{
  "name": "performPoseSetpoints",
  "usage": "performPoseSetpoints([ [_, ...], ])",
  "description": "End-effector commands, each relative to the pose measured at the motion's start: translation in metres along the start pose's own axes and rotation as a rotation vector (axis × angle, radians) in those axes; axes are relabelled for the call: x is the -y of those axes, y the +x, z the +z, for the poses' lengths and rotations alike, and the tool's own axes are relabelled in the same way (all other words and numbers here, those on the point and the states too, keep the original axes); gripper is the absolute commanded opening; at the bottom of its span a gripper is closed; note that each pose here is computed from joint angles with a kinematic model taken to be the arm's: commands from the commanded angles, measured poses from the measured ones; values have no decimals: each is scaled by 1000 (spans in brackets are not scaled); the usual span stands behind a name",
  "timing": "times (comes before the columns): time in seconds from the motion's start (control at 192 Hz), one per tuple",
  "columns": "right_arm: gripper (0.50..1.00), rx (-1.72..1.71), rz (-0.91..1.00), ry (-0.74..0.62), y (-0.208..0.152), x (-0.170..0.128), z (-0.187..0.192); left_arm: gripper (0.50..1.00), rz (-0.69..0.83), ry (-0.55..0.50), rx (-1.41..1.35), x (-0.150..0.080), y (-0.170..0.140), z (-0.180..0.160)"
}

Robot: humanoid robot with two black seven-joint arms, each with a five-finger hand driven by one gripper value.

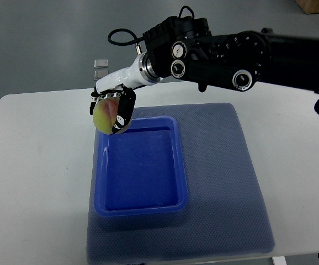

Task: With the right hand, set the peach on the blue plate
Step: 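Carry the peach over the blue tray and lower it inside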

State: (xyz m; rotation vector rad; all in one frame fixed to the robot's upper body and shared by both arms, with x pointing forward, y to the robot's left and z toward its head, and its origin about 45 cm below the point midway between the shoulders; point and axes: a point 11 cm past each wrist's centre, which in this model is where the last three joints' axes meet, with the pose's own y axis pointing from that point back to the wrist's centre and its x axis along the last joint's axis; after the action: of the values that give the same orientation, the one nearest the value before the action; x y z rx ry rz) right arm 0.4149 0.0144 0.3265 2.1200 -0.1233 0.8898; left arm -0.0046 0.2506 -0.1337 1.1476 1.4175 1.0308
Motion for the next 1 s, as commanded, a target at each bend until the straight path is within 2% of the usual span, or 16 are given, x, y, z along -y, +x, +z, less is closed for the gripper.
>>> performPoseSetpoints([
  [0.0,500,70,-23,-18,-20,14,23,1000,0,0,-2,0,0,0],
  [0.057,500,76,-25,-21,-22,16,25,1000,0,0,-2,0,0,0],
  [0.062,500,105,-38,-28,-32,20,35,1000,0,0,-2,0,0,0],
  [0.094,500,116,-46,-33,-38,23,40,1000,-1,0,-1,0,0,0],
  [0.156,500,118,-49,-34,-40,24,41,1000,-1,0,-1,0,0,0],
  [0.307,500,160,-80,-50,-74,37,61,1000,0,0,-2,0,0,0],
  [0.562,504,208,-73,-35,-91,45,68,1000,0,2,-1,0,0,-1],
  [0.64,549,212,-78,-36,-94,46,70,1000,0,2,-1,0,0,-1],
  [0.738,684,221,-82,-27,-98,47,70,1000,0,2,-1,0,0,-1],
  [0.858,795,229,-84,-25,-101,48,72,1000,2,2,-1,0,1,-1],
  [0.925,842,231,-82,-27,-101,48,73,1000,3,1,-1,0,1,0],
  [0.977,842,231,-82,-27,-101,48,73,1000,3,1,-1,0,1,0],
  [0.983,888,231,-82,-26,-101,48,73,1000,3,1,-1,0,1,0],
  [0.993,901,231,-81,-25,-100,48,72,1000,3,2,-2,0,1,-1],
])
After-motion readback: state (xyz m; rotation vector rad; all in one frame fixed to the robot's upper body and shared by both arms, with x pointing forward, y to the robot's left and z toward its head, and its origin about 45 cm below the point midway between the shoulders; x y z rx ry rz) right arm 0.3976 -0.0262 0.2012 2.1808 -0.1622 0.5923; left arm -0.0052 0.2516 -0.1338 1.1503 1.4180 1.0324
